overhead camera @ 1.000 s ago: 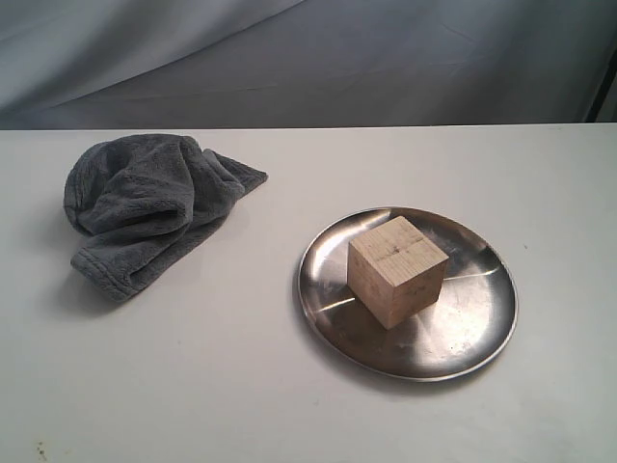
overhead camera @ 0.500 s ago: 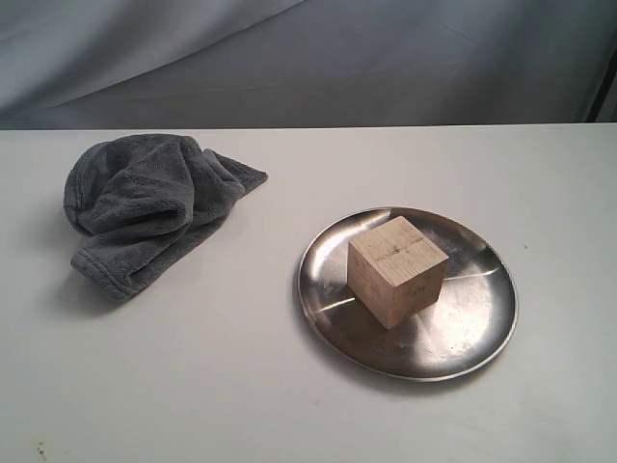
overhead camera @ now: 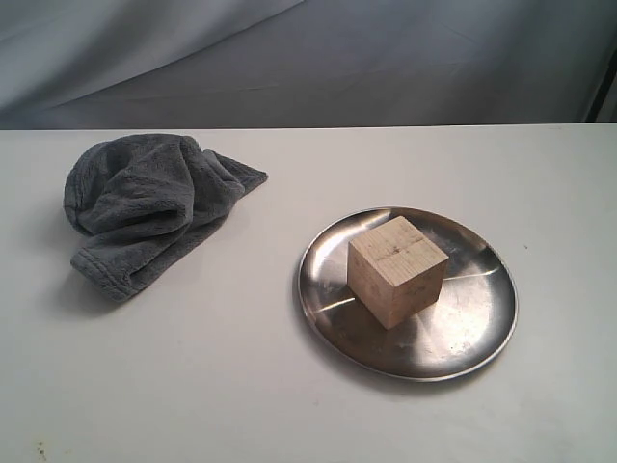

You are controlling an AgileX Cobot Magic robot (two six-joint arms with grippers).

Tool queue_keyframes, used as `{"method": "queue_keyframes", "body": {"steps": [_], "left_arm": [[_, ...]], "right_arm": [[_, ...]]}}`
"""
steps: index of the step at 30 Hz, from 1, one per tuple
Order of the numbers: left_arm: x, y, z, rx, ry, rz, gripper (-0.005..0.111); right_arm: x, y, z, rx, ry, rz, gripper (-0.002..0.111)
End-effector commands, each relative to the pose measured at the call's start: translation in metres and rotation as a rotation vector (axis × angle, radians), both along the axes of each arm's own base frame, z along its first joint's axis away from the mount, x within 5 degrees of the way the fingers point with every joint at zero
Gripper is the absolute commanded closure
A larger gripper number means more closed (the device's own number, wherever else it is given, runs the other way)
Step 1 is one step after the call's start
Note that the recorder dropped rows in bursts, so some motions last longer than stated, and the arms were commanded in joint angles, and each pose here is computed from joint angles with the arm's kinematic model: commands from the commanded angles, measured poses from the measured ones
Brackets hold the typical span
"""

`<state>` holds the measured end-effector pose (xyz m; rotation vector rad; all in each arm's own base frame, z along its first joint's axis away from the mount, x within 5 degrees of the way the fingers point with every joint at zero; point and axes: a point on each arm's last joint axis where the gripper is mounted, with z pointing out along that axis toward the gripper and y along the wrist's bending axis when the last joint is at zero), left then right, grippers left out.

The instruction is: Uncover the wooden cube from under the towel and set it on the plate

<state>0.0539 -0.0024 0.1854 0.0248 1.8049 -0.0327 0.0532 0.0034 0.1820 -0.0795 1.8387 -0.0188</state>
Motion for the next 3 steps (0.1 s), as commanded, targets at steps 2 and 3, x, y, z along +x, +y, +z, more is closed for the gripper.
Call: {"method": "queue_keyframes", "body": {"steps": [2, 3], "left_arm": [[0.0001, -0.0001, -0.001, 0.001, -0.002, -0.001, 0.106], [0.0001, -0.0001, -0.001, 0.001, -0.002, -0.001, 0.106]], "right_arm": [[0.0002, 0.0, -0.0001, -0.003, -0.01, 0.002, 0.108], [0.0002, 0.0, -0.0001, -0.003, -0.01, 0.002, 0.108]]}}
